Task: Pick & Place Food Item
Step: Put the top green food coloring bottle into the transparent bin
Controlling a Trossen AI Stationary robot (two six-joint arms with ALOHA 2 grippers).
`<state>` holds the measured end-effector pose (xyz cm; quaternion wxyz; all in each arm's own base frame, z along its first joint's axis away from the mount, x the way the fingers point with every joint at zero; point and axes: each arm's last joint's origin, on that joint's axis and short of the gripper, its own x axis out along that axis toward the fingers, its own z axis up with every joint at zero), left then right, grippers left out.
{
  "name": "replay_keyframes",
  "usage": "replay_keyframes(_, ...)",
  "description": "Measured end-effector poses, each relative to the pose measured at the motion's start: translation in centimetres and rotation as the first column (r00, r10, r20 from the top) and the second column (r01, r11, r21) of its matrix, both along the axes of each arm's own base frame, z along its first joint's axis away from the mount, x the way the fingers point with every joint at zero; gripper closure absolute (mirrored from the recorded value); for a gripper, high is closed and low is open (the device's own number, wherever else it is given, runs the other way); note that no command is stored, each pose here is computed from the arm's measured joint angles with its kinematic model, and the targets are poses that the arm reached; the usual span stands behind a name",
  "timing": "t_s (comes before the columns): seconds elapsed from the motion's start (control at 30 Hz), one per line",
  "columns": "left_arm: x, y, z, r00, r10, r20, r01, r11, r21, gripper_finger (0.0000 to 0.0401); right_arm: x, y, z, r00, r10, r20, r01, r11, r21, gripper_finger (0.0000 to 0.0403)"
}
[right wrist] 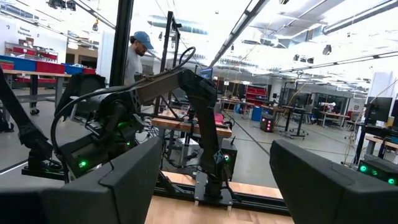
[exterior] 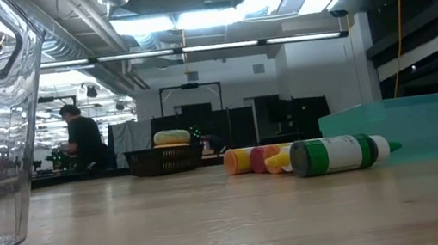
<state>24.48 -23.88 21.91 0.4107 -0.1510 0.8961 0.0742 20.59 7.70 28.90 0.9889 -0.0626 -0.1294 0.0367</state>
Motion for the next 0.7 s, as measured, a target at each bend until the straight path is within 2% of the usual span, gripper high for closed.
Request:
replay_keyframes(0.33,0.26,-0.29,-0.12,1.000,0.007,0.023,-0.006,0.999,-0.042,0.0368,-0.01,0.00,0.01,1.000,0.001,0.000,-0.001,1.000,0.004,0.0108)
replay_keyframes(0.47,0.23,-0.26,-0.11,1.000,0.007,0.018,-0.007,0.999,-0.039,0.0356,-0.01,0.00,0.01,1.000,0.001,0.000,-0.001,1.000,0.004,0.0108)
replay_keyframes(0.7,0.23,-0.23,-0.13,1.000,0.008,0.020,-0.008,1.000,-0.027,0.0360,-0.01,0.00,0.01,1.000,0.002,0.000,-0.002,1.000,0.007,0.0108)
